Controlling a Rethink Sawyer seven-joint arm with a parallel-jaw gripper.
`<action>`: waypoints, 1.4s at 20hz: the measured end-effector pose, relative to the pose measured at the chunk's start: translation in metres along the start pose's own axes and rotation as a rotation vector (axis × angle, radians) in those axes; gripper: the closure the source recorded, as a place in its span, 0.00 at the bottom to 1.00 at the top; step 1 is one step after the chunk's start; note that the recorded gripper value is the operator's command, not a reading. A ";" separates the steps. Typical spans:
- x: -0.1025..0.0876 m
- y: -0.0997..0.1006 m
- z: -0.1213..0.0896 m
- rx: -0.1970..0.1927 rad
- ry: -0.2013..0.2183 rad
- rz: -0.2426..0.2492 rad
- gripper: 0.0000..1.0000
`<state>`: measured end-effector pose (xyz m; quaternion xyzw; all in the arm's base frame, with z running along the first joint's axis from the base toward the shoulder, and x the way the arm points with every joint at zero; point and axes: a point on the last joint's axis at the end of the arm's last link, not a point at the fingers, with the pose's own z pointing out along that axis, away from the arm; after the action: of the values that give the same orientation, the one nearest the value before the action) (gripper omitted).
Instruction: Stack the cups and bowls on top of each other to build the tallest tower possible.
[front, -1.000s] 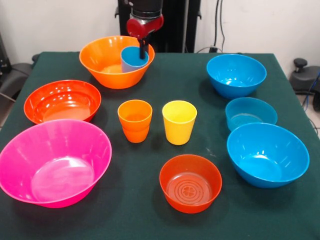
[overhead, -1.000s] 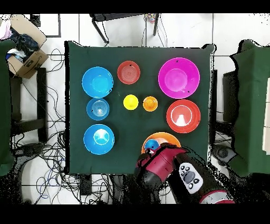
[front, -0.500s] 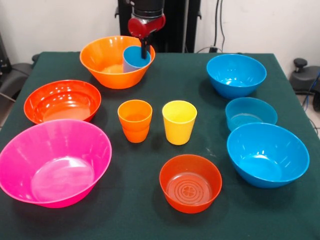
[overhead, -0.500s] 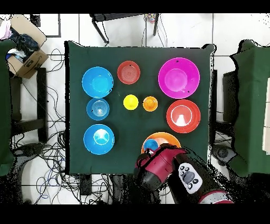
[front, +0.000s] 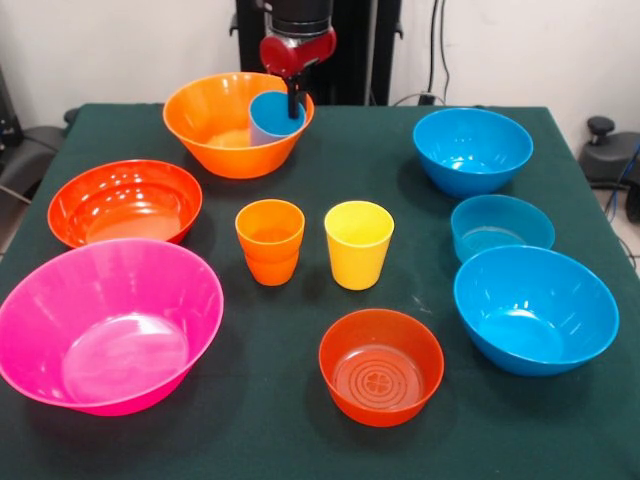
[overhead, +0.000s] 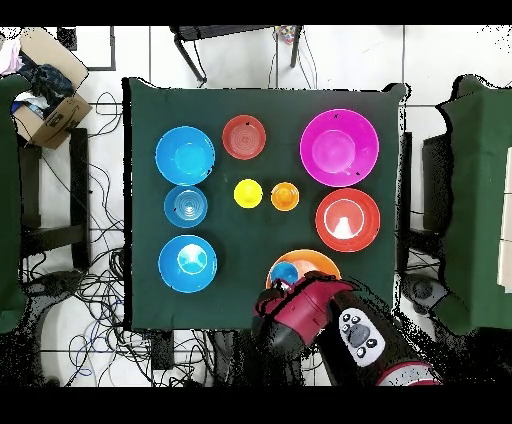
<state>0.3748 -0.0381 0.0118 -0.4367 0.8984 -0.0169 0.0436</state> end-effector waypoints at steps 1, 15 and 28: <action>-0.001 0.000 0.000 0.000 -0.004 0.000 1.00; -0.031 0.005 -0.003 0.008 -0.107 0.000 1.00; -0.054 0.002 -0.013 0.040 -0.166 -0.010 1.00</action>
<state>0.4054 0.0054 0.0283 -0.4401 0.8890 0.0013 0.1266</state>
